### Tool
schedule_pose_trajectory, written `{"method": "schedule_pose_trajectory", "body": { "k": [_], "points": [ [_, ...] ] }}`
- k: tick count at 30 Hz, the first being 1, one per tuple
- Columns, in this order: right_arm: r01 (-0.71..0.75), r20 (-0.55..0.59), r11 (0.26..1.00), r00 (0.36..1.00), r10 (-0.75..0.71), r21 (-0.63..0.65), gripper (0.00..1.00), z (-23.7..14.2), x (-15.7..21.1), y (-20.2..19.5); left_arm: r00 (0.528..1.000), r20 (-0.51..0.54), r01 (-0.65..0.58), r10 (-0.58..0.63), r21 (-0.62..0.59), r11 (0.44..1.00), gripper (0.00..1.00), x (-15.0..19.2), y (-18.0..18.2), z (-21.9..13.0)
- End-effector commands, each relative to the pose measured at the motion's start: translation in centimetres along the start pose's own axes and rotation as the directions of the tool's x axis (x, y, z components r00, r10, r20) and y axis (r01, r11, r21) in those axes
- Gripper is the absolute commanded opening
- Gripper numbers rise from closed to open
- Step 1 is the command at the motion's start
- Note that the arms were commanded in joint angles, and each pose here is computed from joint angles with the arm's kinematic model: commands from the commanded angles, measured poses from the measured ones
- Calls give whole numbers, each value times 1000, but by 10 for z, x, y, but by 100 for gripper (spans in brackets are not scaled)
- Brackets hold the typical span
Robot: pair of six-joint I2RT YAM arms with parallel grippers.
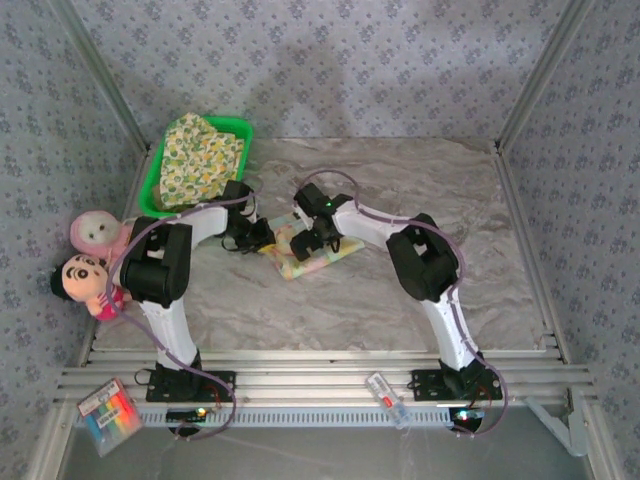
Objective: Fold and stack the skirts
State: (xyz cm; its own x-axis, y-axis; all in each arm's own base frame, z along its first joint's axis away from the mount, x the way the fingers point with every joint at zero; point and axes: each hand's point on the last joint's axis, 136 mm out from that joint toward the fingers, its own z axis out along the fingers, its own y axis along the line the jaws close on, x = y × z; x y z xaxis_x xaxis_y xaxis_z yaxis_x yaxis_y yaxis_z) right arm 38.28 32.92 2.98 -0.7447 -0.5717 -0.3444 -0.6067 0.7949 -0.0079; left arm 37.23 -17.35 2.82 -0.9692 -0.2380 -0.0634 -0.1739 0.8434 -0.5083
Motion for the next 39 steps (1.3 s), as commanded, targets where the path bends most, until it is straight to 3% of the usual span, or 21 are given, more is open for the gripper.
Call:
{"method": "schedule_pose_trajectory", "body": {
  "k": [1, 6, 13, 26, 32, 39],
  "points": [
    [35, -251, 995, 968, -11, 93, 100, 16, 55, -18, 999, 44, 25, -27, 42, 999, 27, -8, -24, -41],
    [-102, -306, 986, 942, 139, 133, 100, 10, 79, -52, 987, 160, -45, 24, 129, 991, 61, -20, -63, -96],
    [-280, -354, 923, 862, 364, 265, 100, -15, 121, -152, 950, 304, 35, -72, 125, 991, 100, -45, -42, -134],
    [-452, -373, 807, 723, 581, 381, 100, -32, 182, -327, 858, 461, 204, -226, 97, 974, 100, -62, 16, -179],
    [-420, -332, 813, 761, 558, 403, 100, -37, 185, -388, 821, 510, 255, -256, 73, 964, 100, -67, 40, -199],
    [-454, -263, 815, 789, 556, 361, 100, -45, 163, -408, 807, 549, 269, -215, -18, 963, 100, -83, 58, -213]
  ]
}}
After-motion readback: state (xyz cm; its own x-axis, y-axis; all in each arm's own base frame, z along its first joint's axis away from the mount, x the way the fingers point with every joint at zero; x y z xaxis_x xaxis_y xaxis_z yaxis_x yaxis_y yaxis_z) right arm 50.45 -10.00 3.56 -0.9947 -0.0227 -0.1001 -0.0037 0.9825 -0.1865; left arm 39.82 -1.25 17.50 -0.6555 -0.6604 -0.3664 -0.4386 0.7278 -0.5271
